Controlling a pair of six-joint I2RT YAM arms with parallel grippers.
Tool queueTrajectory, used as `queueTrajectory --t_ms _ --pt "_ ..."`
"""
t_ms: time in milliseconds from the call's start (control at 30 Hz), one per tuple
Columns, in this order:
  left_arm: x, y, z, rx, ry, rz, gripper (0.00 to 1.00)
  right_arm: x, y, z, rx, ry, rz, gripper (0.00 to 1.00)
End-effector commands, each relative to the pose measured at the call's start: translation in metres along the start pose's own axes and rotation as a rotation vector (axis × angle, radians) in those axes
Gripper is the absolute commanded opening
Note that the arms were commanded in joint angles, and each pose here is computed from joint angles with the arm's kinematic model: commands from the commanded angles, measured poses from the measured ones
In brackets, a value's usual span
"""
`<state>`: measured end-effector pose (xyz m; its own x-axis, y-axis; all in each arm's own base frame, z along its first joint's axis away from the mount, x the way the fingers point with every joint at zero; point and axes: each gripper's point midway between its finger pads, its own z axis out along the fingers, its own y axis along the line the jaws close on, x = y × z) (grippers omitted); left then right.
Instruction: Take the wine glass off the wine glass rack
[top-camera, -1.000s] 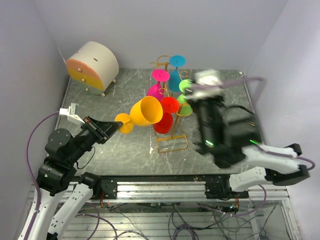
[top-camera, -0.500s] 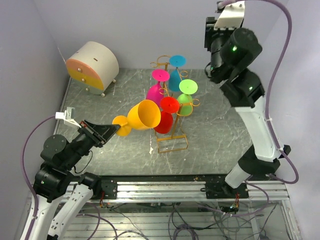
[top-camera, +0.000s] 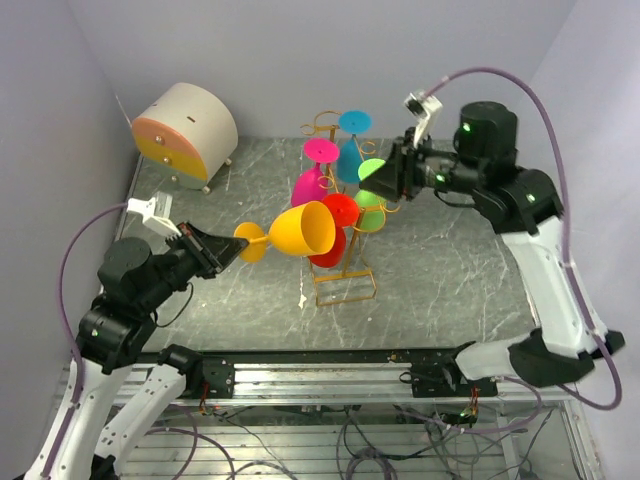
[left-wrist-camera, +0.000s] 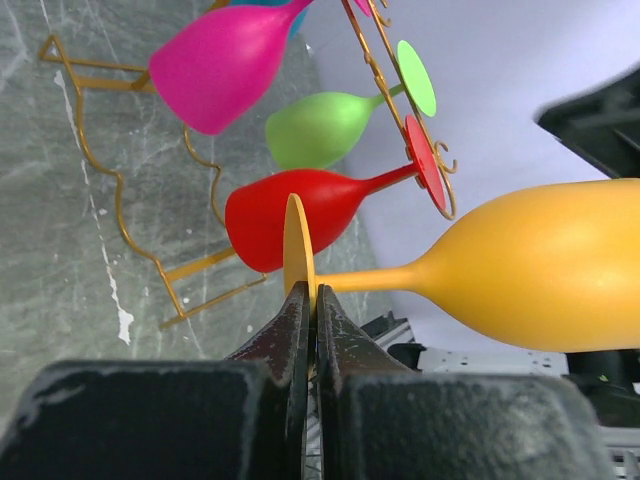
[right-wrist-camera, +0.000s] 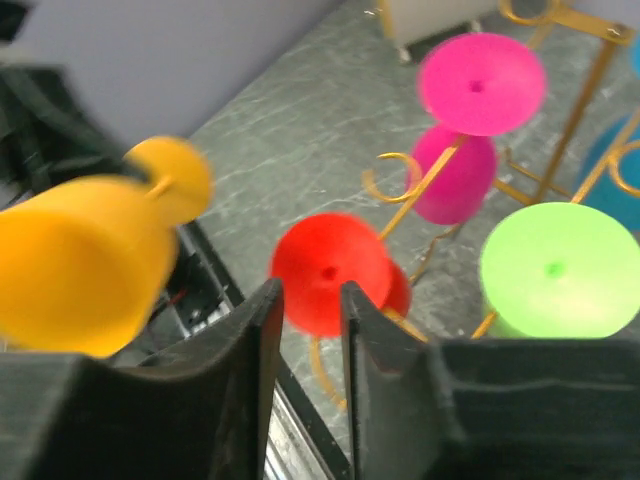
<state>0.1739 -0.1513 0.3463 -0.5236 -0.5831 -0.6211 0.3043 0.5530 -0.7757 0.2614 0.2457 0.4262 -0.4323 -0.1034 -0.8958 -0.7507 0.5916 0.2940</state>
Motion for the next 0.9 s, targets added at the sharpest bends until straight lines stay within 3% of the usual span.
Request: queueTrajectory --t_ms 0,167,733,867 --pt "-0.013 -0.018 0.005 0.05 0.009 0.133 0.07 -0.003 0.067 -0.05 -0.229 -0.065 -0.034 0.35" --pt "-0.02 -0.026 0.017 0.068 0.029 0.162 0.07 0.011 0.074 -0.046 -0.285 -0.033 -0.032 0.45" --pt "-0.036 -0.048 0.022 0.104 0.022 0.175 0.07 0.009 0.083 -0.004 -0.257 -0.015 -0.063 0.47" --pt "-0.036 -0.049 0.022 0.103 0.027 0.183 0.07 0.001 0.069 -0.007 -0.151 -0.05 -0.059 0.47"
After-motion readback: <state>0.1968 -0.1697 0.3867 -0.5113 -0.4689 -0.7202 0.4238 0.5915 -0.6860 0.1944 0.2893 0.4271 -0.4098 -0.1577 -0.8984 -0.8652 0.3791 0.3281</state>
